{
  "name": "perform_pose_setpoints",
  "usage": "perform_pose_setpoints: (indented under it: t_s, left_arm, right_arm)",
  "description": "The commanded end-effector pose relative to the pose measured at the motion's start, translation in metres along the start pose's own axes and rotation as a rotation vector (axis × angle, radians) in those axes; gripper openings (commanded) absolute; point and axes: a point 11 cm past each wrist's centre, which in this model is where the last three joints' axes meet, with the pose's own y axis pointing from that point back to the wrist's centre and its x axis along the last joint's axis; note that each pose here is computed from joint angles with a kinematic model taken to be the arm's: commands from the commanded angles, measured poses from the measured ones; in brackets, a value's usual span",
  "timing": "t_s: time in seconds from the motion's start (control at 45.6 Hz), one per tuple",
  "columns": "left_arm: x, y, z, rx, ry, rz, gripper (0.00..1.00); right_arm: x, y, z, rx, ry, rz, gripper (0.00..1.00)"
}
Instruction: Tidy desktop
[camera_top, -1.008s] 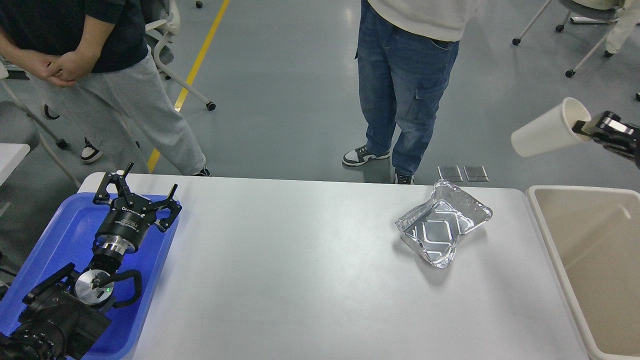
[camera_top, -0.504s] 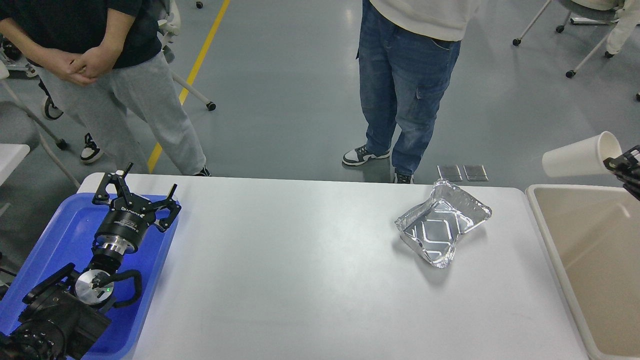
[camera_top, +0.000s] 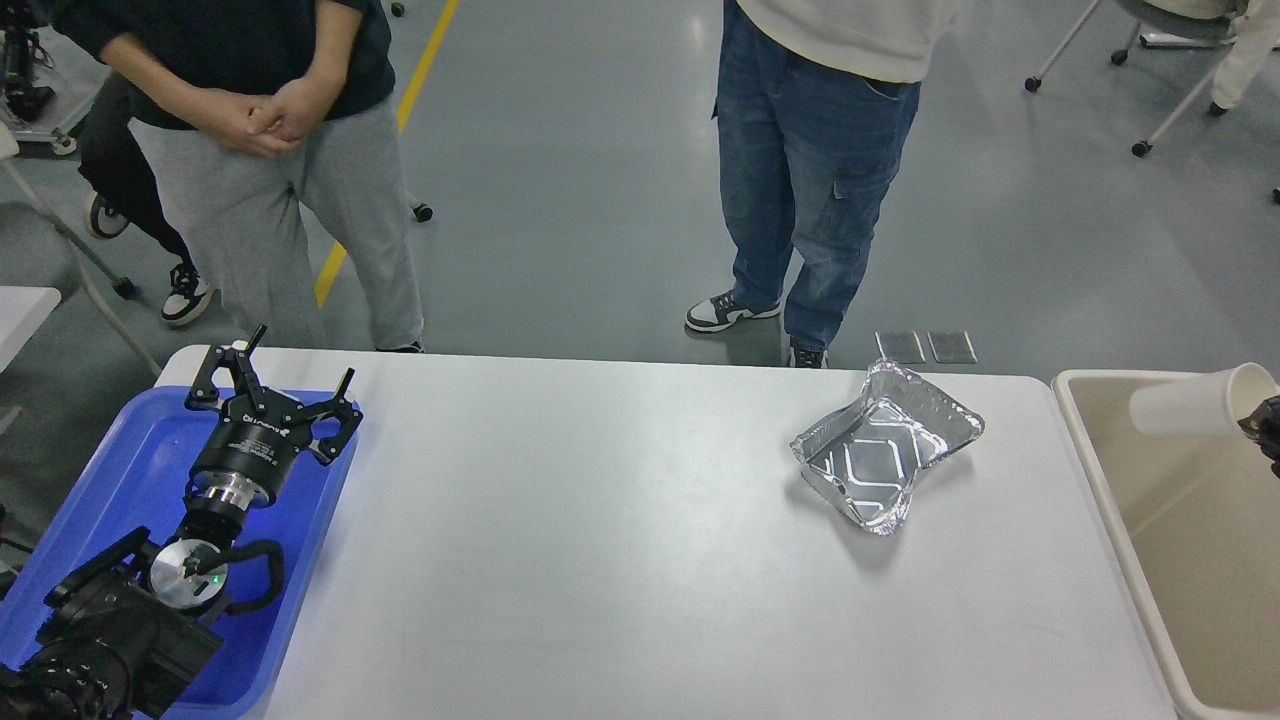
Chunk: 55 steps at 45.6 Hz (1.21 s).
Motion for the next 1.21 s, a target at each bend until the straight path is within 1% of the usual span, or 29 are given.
perform_pose_setpoints:
  t_s: [0.0,0.11,0.329,0.636,0.833,0.877,0.921,0.943,0.965,0.987,1.052,1.096,1.14,1.184]
  left_arm:
    - [0.0,0.0,0.0,0.0,0.0,0.0,1.0]
    - [0.0,0.0,0.0,0.0,0.0,0.0,1.0]
    - [0.0,0.0,0.0,0.0,0.0,0.0,1.0]
    - [0.0,0.0,0.0,0.0,0.0,0.0,1.0]
    - [0.0,0.0,0.0,0.0,0.0,0.0,1.0]
    - [0.0,0.0,0.0,0.001,0.0,0.0,1.0]
    - [0.0,0.0,0.0,0.0,0.0,0.0,1.0]
    - [0.0,0.0,0.0,0.0,0.0,0.0,1.0]
    - [0.0,0.0,0.0,0.0,0.0,0.0,1.0]
    - [0.0,0.0,0.0,0.0,0.0,0.0,1.0]
    - [0.0,0.0,0.0,0.0,0.0,0.0,1.0]
    - [0.0,0.0,0.0,0.001,0.0,0.0,1.0]
    - [0.0,0.0,0.0,0.001,0.0,0.0,1.0]
    - [0.0,0.0,0.0,0.001,0.0,0.0,1.0]
  right_arm:
    - [0.0,-0.003,0.045,-0.11,0.013,0.083,0.0]
    - [0.003,-0.003,0.059,-0.154,0.035,0.128,0.0]
    - [-0.011,-0.002,0.083,-0.229,0.048,0.174,0.0]
    - [-0.03,0.001,0.101,-0.262,0.06,0.158,0.0]
    - [-0.029,0.002,0.102,-0.273,0.027,0.164,0.0]
    - [-0.027,0.002,0.103,-0.3,-0.004,0.174,0.27]
    - [-0.025,0.003,0.105,-0.323,-0.033,0.182,0.49]
    - [-0.025,0.003,0.105,-0.326,-0.051,0.186,0.61]
    - [-0.024,0.002,0.103,-0.321,-0.068,0.191,0.75]
    - [-0.024,0.002,0.103,-0.319,-0.085,0.197,0.84]
    - [-0.026,0.002,0.103,-0.316,-0.114,0.202,0.87]
    - [-0.026,0.002,0.103,-0.314,-0.124,0.203,0.91]
    - [-0.027,0.002,0.103,-0.315,-0.127,0.207,0.97]
    - [-0.026,0.002,0.103,-0.313,-0.129,0.213,0.98]
